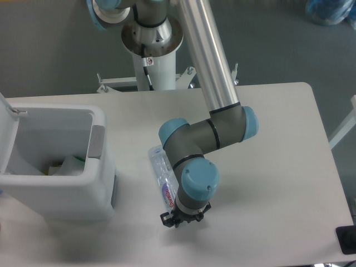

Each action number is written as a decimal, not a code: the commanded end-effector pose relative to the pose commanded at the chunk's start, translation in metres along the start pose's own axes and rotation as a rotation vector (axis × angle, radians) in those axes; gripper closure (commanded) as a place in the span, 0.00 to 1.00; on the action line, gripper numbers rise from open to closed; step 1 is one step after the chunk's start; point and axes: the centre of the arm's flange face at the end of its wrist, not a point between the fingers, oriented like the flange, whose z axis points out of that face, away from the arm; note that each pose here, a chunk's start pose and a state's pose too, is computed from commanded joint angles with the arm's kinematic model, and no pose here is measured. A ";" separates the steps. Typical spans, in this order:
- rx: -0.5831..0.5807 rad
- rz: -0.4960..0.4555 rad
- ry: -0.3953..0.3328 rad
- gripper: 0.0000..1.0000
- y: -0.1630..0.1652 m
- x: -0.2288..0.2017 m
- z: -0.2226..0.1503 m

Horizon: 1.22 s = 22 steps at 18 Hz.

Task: Place the trash in the trash can
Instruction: 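Close the gripper on the bottle cap and lift the bottle, then carry the held bottle over the trash bin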

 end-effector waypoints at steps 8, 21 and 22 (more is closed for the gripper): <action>0.076 0.011 0.002 0.76 0.005 0.005 -0.054; 0.691 0.047 -0.001 0.75 0.009 -0.018 -0.294; 0.719 0.055 0.006 0.75 0.008 -0.014 -0.309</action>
